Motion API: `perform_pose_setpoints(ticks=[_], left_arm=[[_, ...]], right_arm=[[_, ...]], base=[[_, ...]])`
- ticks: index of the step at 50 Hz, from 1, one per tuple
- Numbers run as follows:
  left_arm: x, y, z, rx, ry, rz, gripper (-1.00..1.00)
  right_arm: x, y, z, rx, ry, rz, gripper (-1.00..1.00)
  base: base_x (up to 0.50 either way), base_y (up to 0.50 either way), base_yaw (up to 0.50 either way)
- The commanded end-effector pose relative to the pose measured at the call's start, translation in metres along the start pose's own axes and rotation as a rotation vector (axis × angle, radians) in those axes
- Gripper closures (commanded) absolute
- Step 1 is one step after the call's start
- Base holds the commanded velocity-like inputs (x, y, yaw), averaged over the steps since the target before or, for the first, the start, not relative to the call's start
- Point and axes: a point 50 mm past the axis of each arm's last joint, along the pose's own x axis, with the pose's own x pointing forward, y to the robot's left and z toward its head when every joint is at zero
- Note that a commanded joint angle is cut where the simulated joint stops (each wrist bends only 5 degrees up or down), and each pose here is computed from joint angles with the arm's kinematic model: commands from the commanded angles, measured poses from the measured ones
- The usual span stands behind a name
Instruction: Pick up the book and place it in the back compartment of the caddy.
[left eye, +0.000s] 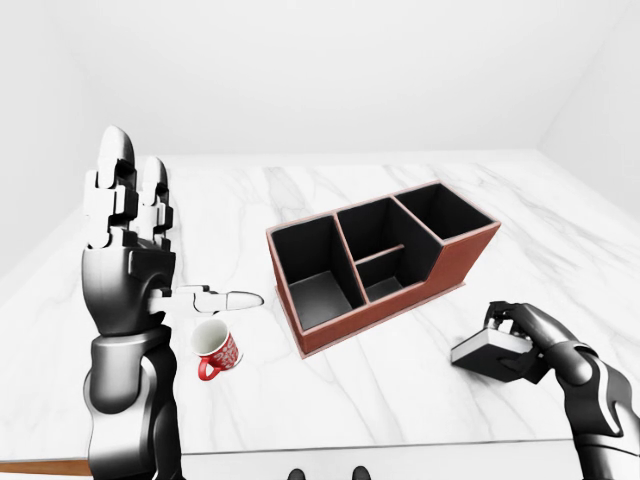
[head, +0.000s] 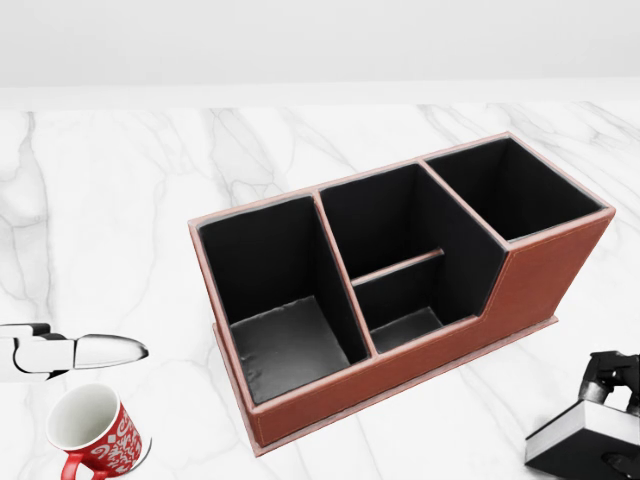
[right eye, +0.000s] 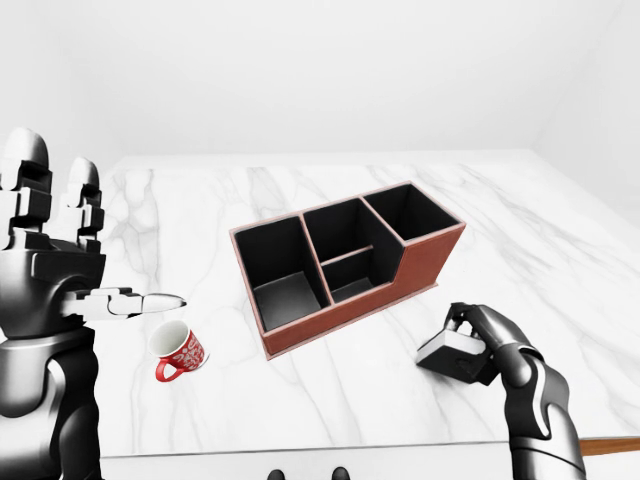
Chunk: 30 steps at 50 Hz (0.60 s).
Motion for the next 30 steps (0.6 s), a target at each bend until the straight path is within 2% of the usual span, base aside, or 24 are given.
perform_pose_setpoints(ticks=[1,19,30], left_arm=[[0.0,0.0,0.0,0.0,0.0,0.0,-1.0],[0.0,0.0,0.0,0.0,0.0,0.001,-1.0],[0.001,0.001,0.0,-0.001,-0.001,0.002,-1.0]], right_arm=[[-0.006,-0.01,0.008,0.002,-0.025,-0.043,1.0],[-0.039,-0.032,0.043,0.014,-0.098,-0.071,1.0],[-0.062,-0.054,0.063,-0.029,-0.165,-0.214,1.0]], base=[[0.0,0.0,0.0],[0.0,0.0,0.0],[0.0,0.0,0.0]])
